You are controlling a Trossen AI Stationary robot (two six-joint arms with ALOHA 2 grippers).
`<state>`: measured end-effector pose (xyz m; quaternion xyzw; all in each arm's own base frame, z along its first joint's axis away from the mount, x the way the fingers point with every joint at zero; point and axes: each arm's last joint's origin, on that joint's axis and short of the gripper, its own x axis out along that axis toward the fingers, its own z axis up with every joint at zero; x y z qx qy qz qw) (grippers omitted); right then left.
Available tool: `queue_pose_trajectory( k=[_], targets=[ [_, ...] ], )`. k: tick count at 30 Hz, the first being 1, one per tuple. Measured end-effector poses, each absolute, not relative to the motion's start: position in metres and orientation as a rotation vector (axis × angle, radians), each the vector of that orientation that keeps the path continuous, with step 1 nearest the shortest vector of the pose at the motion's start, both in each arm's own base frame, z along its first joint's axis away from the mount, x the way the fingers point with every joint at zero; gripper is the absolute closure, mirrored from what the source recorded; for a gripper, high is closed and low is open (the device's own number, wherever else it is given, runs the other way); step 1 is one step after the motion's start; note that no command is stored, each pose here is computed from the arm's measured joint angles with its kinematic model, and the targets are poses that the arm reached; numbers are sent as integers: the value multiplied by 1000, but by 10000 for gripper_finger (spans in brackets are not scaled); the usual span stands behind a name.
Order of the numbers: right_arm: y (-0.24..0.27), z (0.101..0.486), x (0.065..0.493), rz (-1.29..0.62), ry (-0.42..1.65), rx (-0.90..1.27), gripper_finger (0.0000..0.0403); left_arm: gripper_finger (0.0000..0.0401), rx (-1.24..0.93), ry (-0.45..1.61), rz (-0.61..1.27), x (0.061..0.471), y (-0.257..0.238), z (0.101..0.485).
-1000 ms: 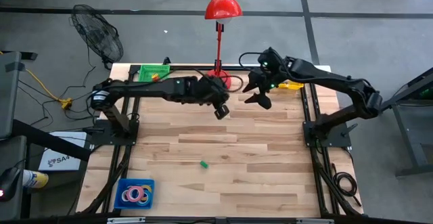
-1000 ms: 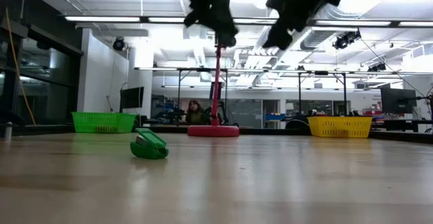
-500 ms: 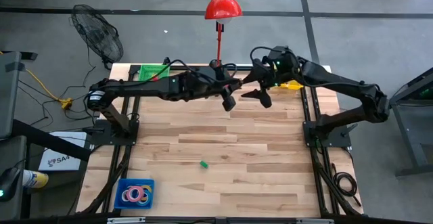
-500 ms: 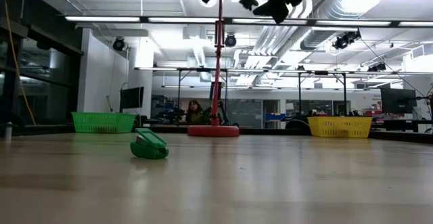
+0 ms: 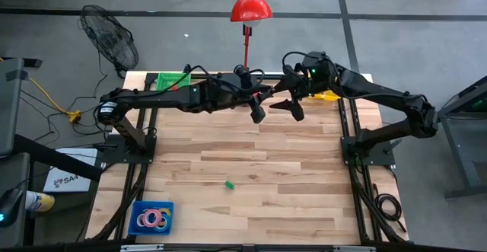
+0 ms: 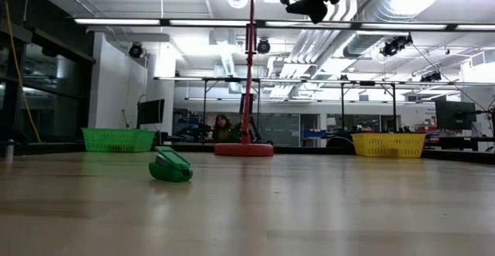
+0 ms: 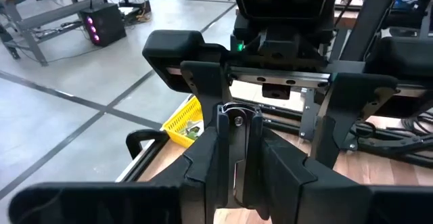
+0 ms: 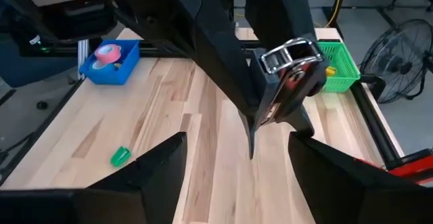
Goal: Pick and place Stapler, Stapler remover, tape
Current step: Put the dark gray staple remover into the yellow basket
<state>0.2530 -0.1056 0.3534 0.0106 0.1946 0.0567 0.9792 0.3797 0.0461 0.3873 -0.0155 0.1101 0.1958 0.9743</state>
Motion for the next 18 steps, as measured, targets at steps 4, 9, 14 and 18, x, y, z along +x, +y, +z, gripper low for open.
queue_pose_trajectory(
  k=[4, 9, 14, 18],
  targets=[
    [-107, 355, 254, 95, 377, 7, 168, 323, -33, 207, 387, 380, 46, 389],
    [-107, 353, 252, 54, 405, -33, 173, 323, -38, 207, 366, 381, 46, 388],
    [-107, 351, 251, 21, 445, -30, 174, 323, -40, 216, 344, 382, 44, 386],
    [-108, 348, 250, 12, 477, -27, 174, 323, -41, 212, 344, 382, 45, 387]
  ],
)
